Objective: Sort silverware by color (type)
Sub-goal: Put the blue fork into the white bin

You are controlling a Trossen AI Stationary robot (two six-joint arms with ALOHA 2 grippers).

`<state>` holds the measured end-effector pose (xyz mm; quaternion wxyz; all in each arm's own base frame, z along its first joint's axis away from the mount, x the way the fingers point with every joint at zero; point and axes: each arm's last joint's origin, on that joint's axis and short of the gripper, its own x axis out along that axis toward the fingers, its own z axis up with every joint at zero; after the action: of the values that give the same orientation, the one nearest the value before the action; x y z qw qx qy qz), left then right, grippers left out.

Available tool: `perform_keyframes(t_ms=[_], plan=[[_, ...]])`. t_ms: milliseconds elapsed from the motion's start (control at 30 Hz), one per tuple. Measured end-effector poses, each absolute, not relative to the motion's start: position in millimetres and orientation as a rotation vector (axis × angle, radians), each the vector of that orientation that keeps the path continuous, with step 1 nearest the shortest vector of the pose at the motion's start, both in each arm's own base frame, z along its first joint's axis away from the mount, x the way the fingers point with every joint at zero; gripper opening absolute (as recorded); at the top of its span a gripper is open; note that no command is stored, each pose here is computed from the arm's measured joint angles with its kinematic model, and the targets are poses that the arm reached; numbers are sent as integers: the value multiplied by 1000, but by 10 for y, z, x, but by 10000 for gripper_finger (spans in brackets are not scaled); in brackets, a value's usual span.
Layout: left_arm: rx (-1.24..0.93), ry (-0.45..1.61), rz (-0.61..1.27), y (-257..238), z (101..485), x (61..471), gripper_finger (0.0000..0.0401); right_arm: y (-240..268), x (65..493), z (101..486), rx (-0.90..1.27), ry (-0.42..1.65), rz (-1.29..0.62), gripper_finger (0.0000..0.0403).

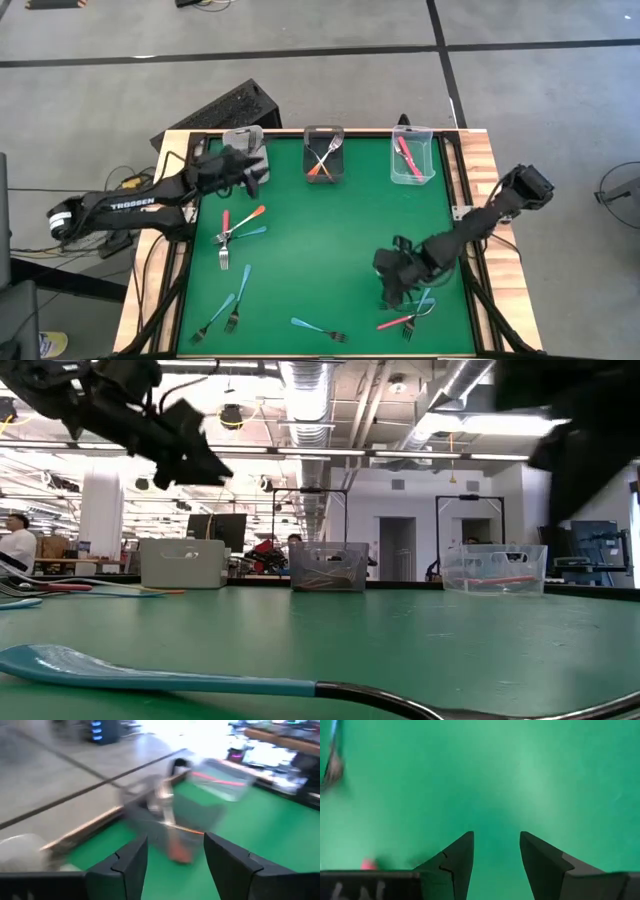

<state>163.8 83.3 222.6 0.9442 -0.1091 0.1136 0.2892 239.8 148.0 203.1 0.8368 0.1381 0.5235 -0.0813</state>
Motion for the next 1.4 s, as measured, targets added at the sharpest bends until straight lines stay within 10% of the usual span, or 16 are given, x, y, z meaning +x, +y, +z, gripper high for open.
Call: perform_keyframes(t_ms=[867, 1200, 1400], plan=[[-122, 224, 412, 47, 2249, 1815, 173, 2208, 2023, 1378, 207, 1363, -125, 150], [-151, 213, 446, 55, 2251, 1812, 173, 2041, 2056, 1355, 162, 1405, -246, 16], [-159, 210, 449, 56, 2251, 1812, 173, 1748, 2184, 1539, 149, 1153, -468, 16]])
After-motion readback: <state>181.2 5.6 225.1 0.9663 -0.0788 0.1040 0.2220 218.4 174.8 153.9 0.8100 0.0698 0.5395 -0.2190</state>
